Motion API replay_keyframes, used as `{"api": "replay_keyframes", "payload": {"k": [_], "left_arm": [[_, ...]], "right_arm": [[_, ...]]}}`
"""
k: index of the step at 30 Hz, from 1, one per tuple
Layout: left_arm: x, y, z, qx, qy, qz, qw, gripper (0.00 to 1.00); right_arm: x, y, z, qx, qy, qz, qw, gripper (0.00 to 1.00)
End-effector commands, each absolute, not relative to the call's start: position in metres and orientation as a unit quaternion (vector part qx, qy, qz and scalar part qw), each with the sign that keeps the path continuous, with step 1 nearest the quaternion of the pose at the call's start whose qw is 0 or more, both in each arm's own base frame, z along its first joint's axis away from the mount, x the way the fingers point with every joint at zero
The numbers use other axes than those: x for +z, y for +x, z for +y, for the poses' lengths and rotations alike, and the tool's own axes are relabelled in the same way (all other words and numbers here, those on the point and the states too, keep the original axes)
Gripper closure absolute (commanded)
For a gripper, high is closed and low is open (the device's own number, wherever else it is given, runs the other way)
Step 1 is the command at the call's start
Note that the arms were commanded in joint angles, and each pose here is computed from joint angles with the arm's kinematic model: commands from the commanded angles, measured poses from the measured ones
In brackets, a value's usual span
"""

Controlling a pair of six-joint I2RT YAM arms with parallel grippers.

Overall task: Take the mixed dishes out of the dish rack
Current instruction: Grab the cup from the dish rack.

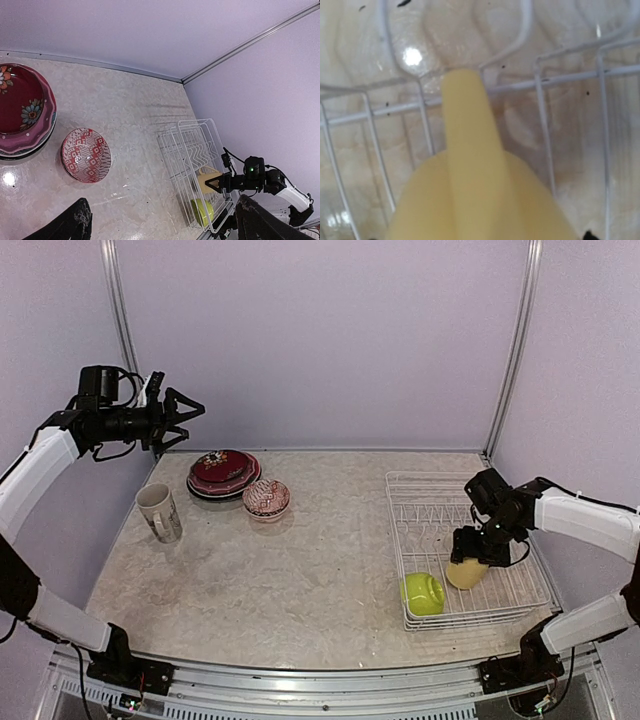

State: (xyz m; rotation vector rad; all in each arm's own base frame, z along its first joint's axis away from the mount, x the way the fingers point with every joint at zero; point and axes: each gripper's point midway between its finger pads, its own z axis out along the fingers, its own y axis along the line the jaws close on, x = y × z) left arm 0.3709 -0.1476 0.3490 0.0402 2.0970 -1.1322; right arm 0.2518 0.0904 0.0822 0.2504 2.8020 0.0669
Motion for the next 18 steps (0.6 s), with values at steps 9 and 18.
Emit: {"api": "replay_keyframes", "payload": {"k": [9,18], "left_arm": [[0.348,0.372,-0.15,-0.446,0.022,0.815,0.369,0.04],[0.338,0.373,-0.159,-0.451,0.025,0.82,0.352,0.04]], "right_arm": [[0.114,0.253,0.101,0.07,0.089,0.97,0.216,0.69],[0.151,0.258,0.11,0.132,0.085,0.945,0.288,1.0]]}}
